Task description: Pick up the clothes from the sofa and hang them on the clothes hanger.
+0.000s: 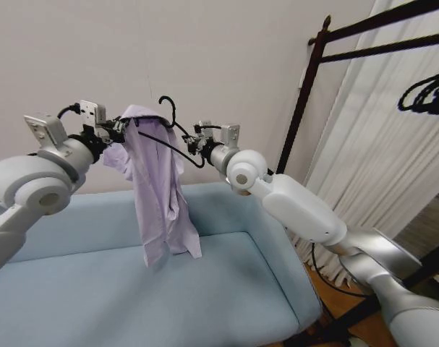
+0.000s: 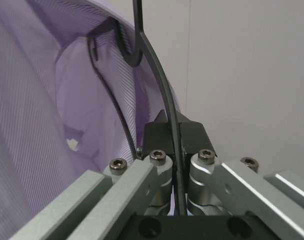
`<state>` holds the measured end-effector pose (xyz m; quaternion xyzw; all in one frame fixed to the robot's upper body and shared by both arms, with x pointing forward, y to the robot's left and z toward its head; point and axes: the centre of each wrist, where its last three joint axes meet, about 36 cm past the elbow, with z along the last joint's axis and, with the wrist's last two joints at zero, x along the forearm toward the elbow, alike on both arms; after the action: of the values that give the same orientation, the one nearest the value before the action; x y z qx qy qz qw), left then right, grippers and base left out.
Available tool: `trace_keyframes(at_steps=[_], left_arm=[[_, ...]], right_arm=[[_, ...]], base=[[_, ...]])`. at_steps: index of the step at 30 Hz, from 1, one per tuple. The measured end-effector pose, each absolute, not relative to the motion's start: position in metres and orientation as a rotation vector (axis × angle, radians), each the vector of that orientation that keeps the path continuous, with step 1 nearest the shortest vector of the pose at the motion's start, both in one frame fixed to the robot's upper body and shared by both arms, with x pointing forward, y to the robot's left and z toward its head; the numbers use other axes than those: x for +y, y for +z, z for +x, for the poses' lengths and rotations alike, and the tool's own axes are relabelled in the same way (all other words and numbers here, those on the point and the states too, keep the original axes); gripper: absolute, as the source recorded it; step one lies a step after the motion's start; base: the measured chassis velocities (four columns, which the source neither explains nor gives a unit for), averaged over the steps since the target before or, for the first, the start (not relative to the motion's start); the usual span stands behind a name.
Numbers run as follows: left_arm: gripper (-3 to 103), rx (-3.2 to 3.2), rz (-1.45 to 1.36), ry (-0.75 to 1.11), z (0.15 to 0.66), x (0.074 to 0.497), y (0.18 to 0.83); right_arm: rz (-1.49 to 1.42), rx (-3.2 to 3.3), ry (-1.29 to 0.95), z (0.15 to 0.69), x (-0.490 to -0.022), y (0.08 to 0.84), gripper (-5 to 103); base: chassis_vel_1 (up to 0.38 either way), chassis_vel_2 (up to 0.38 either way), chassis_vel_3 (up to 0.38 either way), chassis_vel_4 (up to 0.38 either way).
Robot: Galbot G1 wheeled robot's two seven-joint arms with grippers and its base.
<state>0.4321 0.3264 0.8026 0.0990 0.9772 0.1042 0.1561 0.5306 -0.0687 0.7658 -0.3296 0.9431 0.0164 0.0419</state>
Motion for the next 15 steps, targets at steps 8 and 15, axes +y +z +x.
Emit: trace_keyframes(at_steps=[8, 15], left_arm=[[1, 2.789, 0.267, 0.289, 0.432, 0.33, 0.808], [1, 2.788, 0.257, 0.295, 0.429, 0.333, 0.806]], right_arm=[[-1.005, 2.917, 0.044, 0.533, -0.067, 0.751, 2], [-0.922, 2.917, 0.075, 0.546, -0.091, 0.766, 2]], base=[[0.0, 0.0, 0.0, 0.0], [0.0, 0.0, 0.0, 0.0]])
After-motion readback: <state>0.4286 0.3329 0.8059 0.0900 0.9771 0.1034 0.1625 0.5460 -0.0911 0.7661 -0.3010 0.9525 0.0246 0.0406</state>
